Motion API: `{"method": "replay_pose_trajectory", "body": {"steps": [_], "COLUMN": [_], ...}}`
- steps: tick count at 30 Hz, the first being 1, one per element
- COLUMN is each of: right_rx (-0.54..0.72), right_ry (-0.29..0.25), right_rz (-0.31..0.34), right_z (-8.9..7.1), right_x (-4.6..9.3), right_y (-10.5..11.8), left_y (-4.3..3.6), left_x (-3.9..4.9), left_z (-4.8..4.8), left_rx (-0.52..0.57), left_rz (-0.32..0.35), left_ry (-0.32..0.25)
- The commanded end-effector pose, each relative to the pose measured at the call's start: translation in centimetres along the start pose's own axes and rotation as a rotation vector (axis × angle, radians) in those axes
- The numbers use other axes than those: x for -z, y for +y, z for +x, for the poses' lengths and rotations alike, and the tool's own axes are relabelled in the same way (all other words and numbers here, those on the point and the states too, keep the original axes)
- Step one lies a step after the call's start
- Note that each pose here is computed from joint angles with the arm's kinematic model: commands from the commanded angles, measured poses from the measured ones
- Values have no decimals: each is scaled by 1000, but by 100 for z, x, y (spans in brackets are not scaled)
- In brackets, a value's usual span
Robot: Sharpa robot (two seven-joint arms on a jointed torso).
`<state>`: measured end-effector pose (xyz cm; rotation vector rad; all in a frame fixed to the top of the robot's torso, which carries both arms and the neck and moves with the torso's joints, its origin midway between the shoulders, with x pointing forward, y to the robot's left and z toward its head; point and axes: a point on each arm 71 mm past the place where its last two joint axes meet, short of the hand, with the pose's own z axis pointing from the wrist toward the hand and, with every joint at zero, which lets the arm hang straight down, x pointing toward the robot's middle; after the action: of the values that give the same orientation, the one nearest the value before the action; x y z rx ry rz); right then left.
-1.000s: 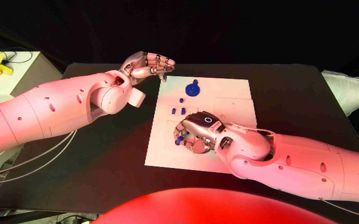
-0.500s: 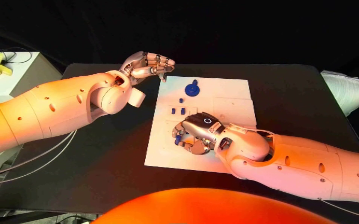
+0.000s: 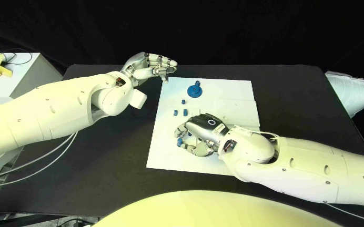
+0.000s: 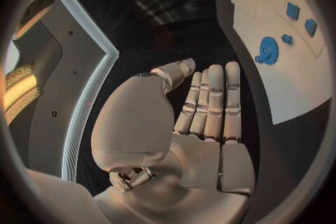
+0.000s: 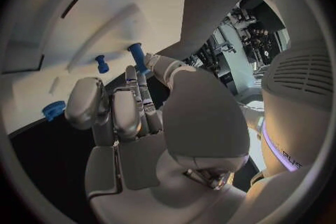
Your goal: Assemble the parts on the task board
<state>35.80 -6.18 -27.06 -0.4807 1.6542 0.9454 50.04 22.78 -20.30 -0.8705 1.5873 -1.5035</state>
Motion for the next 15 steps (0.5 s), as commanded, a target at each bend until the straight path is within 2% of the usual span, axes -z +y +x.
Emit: {"method": "replay_pose_trajectory", "body": {"steps": [1,8,15], "right_rx": [-13,-36,-105], "right_ry": [-52,-100,-151], "right_rz": [-24,-22,35], "right_z": [-37,-97,-319], "right_x": [11,88,254], "right_y": [28,15,-136], "left_y": [-9,-7,3], "left_x": [-6,-7,-7], "left_z": [21,19,7], "left_rx": [12,12,11], "left_rz": [5,5,3], "left_ry": [15,15,11]}}
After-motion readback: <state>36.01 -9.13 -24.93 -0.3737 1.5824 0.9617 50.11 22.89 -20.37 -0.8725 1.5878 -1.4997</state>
